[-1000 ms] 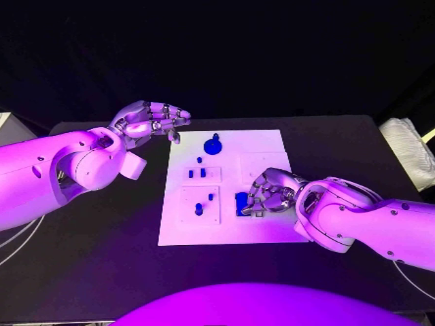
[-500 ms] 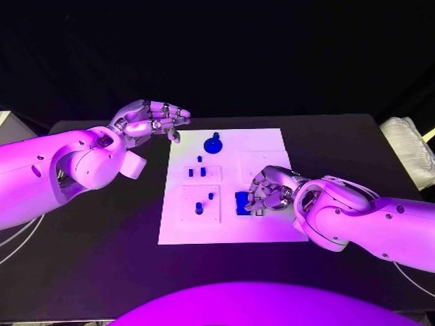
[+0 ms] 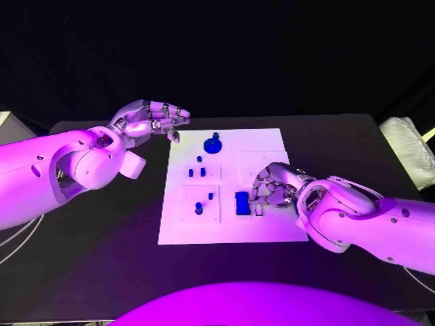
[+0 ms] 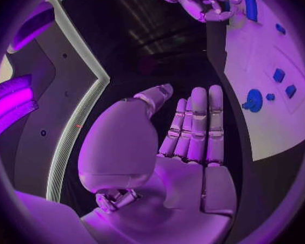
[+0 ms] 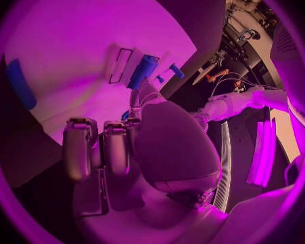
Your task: Assemble the parts on the task board
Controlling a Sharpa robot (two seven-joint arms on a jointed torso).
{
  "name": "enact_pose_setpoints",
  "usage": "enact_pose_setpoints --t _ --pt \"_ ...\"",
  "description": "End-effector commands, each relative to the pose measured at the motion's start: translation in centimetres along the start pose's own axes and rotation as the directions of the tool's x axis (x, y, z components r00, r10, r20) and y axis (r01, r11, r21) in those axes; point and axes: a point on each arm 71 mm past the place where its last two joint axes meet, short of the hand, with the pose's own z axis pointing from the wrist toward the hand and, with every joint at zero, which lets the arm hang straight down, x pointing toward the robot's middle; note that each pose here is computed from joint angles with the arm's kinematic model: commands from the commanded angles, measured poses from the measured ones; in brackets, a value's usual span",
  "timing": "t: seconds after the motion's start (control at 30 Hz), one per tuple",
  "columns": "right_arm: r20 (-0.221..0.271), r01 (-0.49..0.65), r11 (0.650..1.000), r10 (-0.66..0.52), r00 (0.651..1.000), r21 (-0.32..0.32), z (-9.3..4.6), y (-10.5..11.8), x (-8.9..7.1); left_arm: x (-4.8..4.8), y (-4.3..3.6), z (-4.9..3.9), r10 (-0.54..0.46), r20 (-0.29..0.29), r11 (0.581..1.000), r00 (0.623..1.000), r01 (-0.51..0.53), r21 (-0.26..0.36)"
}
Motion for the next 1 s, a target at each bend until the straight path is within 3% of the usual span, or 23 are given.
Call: enact_pose_setpoints --t 0.03,0.23,0.53,0.77,1.0 --pt "0.022 -0.025 1.0 0.025 0.999 0.016 -0.6 -0.7 -0.9 0.11 -0.1 -0.04 -0.002 -0.013 1.0 1.0 0.002 0.005" --pt "0.03 -0.056 0.994 0.054 0.998 0.099 -1.9 -3.0 -3.0 0.04 -0.12 -0.09 -0.001 -0.009 1.0 1.0 0.001 0.008" --pt "0.029 -0.004 0.976 -0.003 1.0 0.219 -3.9 -7.1 -4.9 0.05 -0.17 -0.13 -0.001 -0.007 1.0 1.0 0.001 0.013" --pt "0.016 0.029 0.966 -0.035 0.999 0.259 -4.9 -8.6 -4.7 0.09 -0.17 -0.07 -0.001 -0.009 1.0 1.0 0.001 0.014" --pt "-0.012 0.031 0.961 -0.029 0.999 0.276 -5.0 -9.1 -3.4 0.09 -0.14 -0.02 -0.001 -0.01 1.0 1.0 0.002 0.013"
